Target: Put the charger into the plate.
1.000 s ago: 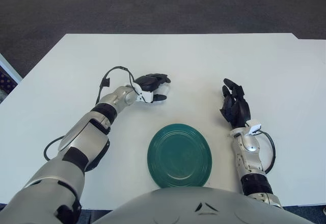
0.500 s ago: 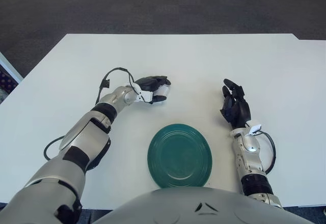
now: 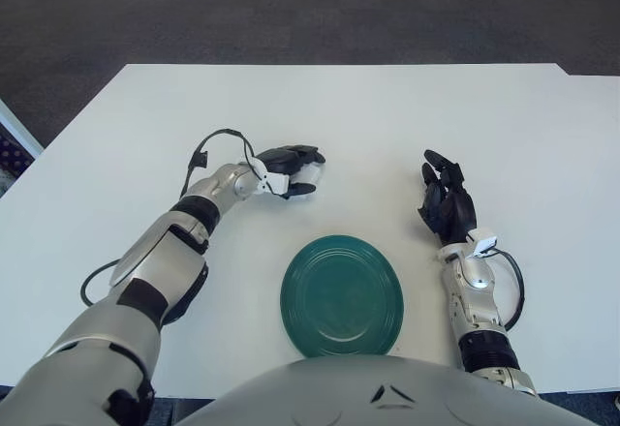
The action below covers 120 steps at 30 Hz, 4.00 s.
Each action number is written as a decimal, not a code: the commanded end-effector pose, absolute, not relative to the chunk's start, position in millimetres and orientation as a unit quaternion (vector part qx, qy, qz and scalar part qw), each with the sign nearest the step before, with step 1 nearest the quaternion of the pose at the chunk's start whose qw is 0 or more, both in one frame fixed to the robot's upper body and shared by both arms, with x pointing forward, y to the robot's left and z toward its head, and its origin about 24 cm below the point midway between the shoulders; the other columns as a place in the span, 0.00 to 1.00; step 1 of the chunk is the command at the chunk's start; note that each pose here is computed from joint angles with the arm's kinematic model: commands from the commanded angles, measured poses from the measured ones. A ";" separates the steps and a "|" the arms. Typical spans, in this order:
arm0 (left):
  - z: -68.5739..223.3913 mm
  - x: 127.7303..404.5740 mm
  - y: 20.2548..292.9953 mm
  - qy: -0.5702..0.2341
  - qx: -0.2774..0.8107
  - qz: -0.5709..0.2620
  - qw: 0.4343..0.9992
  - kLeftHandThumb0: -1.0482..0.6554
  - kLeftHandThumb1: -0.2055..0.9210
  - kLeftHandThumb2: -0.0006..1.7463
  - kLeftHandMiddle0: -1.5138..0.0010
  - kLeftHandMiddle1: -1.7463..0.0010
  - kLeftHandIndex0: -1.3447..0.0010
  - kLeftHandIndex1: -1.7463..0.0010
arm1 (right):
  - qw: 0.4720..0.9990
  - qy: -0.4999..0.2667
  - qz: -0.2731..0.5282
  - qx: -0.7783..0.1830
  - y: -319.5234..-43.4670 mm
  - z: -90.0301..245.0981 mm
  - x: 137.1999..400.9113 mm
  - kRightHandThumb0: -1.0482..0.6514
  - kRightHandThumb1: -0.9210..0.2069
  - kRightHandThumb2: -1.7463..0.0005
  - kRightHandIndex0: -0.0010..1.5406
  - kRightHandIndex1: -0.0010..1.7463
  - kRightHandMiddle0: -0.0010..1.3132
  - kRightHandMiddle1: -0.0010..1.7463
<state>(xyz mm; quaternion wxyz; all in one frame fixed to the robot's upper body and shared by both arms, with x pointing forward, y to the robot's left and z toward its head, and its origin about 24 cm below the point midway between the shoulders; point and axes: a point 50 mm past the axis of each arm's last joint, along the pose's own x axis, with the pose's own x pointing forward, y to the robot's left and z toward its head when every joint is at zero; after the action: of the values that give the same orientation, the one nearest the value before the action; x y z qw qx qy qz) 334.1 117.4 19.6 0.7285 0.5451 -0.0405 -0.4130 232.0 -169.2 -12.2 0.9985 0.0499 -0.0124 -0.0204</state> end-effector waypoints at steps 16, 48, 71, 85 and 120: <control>-10.8 313.2 129.3 0.033 0.552 -0.463 0.692 0.01 1.00 0.27 0.86 1.00 1.00 0.58 | 0.981 0.174 -0.038 0.075 -163.2 -78.8 178.6 0.13 0.00 0.51 0.25 0.00 0.00 0.43; 3.2 316.1 127.0 -0.044 0.551 -0.401 0.731 0.00 1.00 0.30 0.84 0.99 0.97 0.47 | 0.978 0.180 -0.046 0.091 -161.0 -80.3 178.8 0.14 0.00 0.52 0.27 0.01 0.00 0.45; 7.7 315.3 125.0 -0.039 0.547 -0.425 0.721 0.00 1.00 0.34 0.83 0.99 0.98 0.47 | 0.978 0.180 -0.047 0.092 -159.3 -80.0 177.6 0.14 0.00 0.52 0.26 0.00 0.01 0.46; 3.0 312.8 127.9 -0.016 0.550 -0.446 0.706 0.00 1.00 0.35 0.85 1.00 1.00 0.50 | 0.979 0.179 -0.045 0.089 -158.3 -80.1 178.3 0.13 0.00 0.52 0.26 0.00 0.00 0.46; -35.6 292.5 153.6 0.047 0.617 -0.453 0.642 0.00 1.00 0.26 0.92 1.00 1.00 0.57 | 0.981 0.175 -0.043 0.067 -164.6 -79.3 178.4 0.13 0.00 0.49 0.25 0.00 0.00 0.43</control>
<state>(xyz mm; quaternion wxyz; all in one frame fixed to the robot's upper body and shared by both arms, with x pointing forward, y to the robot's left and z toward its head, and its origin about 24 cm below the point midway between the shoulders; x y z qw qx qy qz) 321.8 135.0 7.6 0.7056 0.5849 -0.0396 -0.3980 232.5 -168.3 -11.9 0.9986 0.0451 -0.0125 -0.0226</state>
